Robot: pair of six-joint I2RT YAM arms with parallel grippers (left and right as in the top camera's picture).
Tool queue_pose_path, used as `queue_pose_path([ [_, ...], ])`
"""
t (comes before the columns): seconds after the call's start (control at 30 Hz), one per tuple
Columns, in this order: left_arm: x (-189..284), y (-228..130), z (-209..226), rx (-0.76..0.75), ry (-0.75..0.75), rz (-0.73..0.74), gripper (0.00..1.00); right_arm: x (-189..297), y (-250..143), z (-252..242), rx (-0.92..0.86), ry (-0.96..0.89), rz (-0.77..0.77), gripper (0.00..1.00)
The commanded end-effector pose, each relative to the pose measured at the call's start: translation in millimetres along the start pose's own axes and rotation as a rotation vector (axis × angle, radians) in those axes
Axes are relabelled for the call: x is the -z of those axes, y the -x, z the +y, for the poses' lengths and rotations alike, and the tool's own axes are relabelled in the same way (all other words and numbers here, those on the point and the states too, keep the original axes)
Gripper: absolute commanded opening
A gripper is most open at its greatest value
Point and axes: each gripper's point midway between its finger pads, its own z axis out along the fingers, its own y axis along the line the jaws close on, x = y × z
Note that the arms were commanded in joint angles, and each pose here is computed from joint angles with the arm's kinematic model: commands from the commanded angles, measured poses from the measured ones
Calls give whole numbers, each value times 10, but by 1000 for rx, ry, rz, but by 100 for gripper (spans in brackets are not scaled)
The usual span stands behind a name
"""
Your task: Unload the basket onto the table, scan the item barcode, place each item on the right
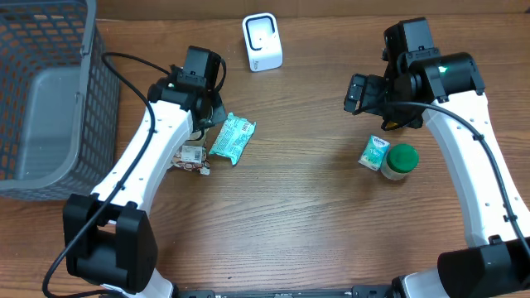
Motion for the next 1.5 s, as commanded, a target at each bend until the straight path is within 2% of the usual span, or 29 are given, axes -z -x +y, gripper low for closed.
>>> queue_pose_path([
  [0.0, -207, -119, -60, -26, -3, 2, 4, 67, 16, 21, 7, 12, -19, 100],
  [0.27, -878, -276, -122, -41, 27, 54, 6, 67, 15, 21, 7, 12, -19, 100],
  [0.4, -1027, -390, -240, -50, -32, 107, 9, 67, 16, 21, 7, 12, -19, 100],
  [0.5, -1015, -465, -366, -46, -105, 152, 10, 67, 15, 21, 7, 12, -19, 100],
  [0.7, -816, -715, -868, -111, -419, 303, 12, 67, 15, 21, 7, 12, -19, 100],
  [0.8, -624, -617, -1035, -152, -517, 298, 10, 67, 15, 21, 7, 12, -19, 100],
  [0.9, -368, -344, -1038, -157, -510, 246, 13, 67, 16, 21, 7, 12, -19, 100],
  [1.0, -184, -215, -995, -155, -481, 237, 17, 67, 15, 21, 7, 12, -19, 100],
  [1.07, -99, -232, -933, -188, -450, 260, 22, 67, 15, 21, 7, 12, -19, 100],
  [1.13, -88, -327, -893, -201, -433, 297, 23, 67, 15, 21, 7, 12, -19, 100],
  [1.37, -221, -568, -863, -291, -327, 309, 8, 67, 16, 21, 7, 12, -19, 100],
  [1.47, -215, -648, -935, -332, -295, 292, 5, 67, 15, 21, 7, 12, -19, 100],
])
